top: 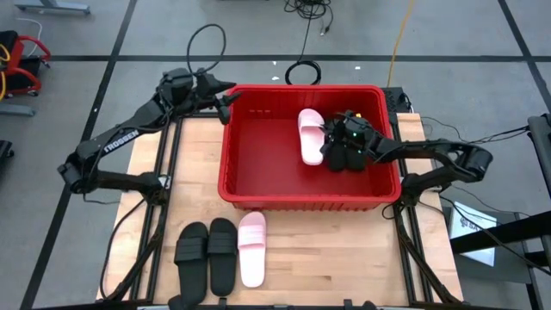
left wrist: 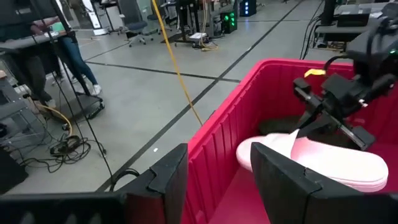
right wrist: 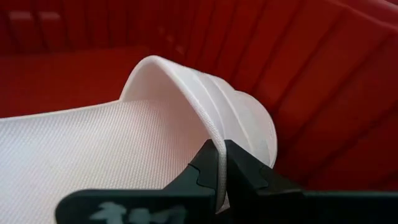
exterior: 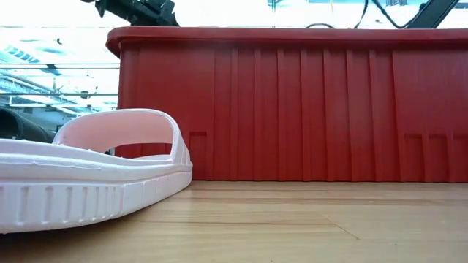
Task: Pick and place slides into bin
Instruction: Put the pink slide into the red bin
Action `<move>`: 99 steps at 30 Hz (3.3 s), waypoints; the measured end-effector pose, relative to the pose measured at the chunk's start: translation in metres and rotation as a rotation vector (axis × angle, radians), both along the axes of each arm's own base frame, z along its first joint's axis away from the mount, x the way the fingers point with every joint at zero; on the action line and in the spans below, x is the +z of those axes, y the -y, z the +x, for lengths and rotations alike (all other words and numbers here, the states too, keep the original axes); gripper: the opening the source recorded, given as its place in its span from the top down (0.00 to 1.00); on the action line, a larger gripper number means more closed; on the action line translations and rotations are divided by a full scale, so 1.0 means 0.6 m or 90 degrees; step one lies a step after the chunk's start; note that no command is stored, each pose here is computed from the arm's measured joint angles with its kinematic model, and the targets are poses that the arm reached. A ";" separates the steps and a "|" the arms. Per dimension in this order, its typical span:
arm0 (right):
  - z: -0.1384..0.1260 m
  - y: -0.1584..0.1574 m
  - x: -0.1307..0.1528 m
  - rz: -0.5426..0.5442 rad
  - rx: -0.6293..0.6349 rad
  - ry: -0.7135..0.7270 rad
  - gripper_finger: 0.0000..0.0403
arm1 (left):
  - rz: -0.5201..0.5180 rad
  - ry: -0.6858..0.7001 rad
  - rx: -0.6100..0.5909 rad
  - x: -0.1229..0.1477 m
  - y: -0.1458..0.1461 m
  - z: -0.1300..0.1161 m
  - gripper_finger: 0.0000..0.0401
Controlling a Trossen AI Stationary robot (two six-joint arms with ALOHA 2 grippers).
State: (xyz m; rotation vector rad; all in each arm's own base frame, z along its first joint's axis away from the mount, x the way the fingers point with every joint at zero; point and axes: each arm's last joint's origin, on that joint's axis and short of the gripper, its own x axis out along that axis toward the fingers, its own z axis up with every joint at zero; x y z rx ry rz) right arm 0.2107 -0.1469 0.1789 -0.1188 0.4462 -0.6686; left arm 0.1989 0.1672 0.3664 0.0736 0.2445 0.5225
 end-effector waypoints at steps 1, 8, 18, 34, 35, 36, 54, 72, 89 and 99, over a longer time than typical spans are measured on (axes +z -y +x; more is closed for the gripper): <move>0.003 0.002 -0.003 0.003 0.005 0.009 0.99 | 0.000 0.000 0.000 -0.004 0.000 0.000 0.56; 0.012 0.010 -0.028 0.009 -0.009 -0.009 0.99 | -0.002 -0.002 -0.001 -0.009 0.000 0.001 0.56; 0.009 0.022 -0.042 0.026 -0.019 -0.019 0.98 | 0.004 0.005 -0.007 -0.007 0.002 0.004 0.56; 0.007 0.022 -0.045 0.026 -0.022 -0.038 0.76 | 0.005 0.006 -0.035 -0.007 0.015 0.014 0.56; 0.007 0.022 -0.046 0.029 -0.023 -0.041 0.75 | 0.004 0.006 -0.035 -0.007 0.015 0.014 0.56; 0.006 0.022 -0.047 0.032 -0.024 -0.043 0.73 | 0.004 0.006 -0.034 -0.007 0.015 0.014 0.56; 0.005 0.021 -0.053 0.120 -0.060 -0.026 0.44 | -0.003 0.009 -0.033 -0.007 0.015 0.014 0.56; 0.012 0.020 -0.030 0.160 -0.036 -0.083 0.47 | -0.006 0.005 -0.033 -0.008 0.015 0.014 0.56; 0.001 0.006 0.019 0.079 0.066 -0.072 0.50 | 0.002 0.004 -0.054 -0.007 0.026 0.022 0.56; 0.022 0.036 0.031 0.129 0.118 -0.135 0.54 | 0.001 0.017 -0.056 -0.004 0.027 0.023 0.56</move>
